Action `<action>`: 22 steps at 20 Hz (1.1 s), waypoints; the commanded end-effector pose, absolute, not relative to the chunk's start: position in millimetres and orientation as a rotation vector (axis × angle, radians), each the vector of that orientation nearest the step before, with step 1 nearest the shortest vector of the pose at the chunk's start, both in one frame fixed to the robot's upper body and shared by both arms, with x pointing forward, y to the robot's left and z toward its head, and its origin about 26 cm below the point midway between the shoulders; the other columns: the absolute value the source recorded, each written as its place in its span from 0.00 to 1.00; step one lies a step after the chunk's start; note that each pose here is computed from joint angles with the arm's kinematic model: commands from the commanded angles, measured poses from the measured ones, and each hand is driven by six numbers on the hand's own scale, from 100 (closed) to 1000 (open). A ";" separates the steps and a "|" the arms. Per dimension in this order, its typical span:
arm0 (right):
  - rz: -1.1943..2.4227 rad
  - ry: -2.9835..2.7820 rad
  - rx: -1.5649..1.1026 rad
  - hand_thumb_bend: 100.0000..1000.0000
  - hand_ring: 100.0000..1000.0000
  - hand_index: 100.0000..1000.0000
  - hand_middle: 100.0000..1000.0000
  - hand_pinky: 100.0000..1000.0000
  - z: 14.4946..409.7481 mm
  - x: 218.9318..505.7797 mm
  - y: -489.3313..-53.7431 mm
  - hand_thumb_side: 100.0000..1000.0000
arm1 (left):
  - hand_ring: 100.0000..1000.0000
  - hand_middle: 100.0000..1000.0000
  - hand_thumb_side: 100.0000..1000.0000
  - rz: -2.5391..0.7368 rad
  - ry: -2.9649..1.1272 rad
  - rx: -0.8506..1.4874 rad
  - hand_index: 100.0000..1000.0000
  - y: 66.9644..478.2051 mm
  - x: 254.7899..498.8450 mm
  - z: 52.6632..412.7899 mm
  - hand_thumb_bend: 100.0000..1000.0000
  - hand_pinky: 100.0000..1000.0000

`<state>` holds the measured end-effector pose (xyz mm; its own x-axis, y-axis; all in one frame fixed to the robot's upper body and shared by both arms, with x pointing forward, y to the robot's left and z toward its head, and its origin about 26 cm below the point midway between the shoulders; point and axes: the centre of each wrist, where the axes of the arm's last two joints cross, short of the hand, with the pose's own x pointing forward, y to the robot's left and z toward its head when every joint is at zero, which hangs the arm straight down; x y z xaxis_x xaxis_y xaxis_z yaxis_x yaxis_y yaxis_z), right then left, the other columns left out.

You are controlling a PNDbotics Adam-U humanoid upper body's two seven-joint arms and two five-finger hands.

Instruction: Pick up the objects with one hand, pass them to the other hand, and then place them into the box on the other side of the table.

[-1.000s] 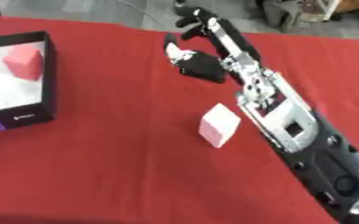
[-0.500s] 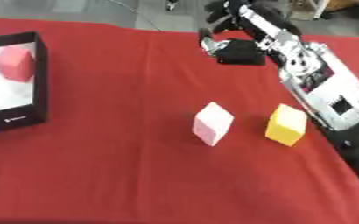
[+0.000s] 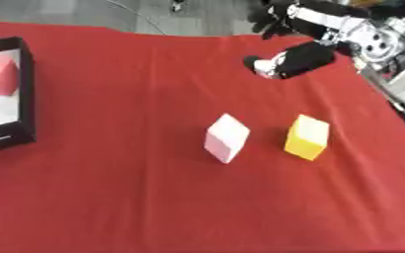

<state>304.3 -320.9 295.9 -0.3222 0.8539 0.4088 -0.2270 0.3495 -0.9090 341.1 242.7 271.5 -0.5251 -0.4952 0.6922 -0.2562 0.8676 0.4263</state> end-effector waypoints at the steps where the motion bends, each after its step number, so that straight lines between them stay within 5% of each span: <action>1: 1.290 -1.439 -0.675 0.28 0.84 0.92 0.82 0.92 311.2 295.8 -331.3 0.24 | 0.51 0.68 0.63 -0.335 -2.180 0.556 0.67 245.5 337.2 282.1 0.08 0.76; 12: 1.283 -1.263 -0.717 0.42 0.85 0.92 0.82 0.92 289.3 292.6 -358.1 0.16 | 0.50 0.67 0.64 -0.330 -2.176 0.574 0.66 247.3 336.6 282.5 0.07 0.76; 22: 1.240 -1.170 -0.714 0.44 0.87 0.92 0.82 0.92 262.0 297.9 -378.7 0.11 | 0.50 0.66 0.64 -0.318 -2.176 0.576 0.66 248.0 336.3 282.1 0.06 0.76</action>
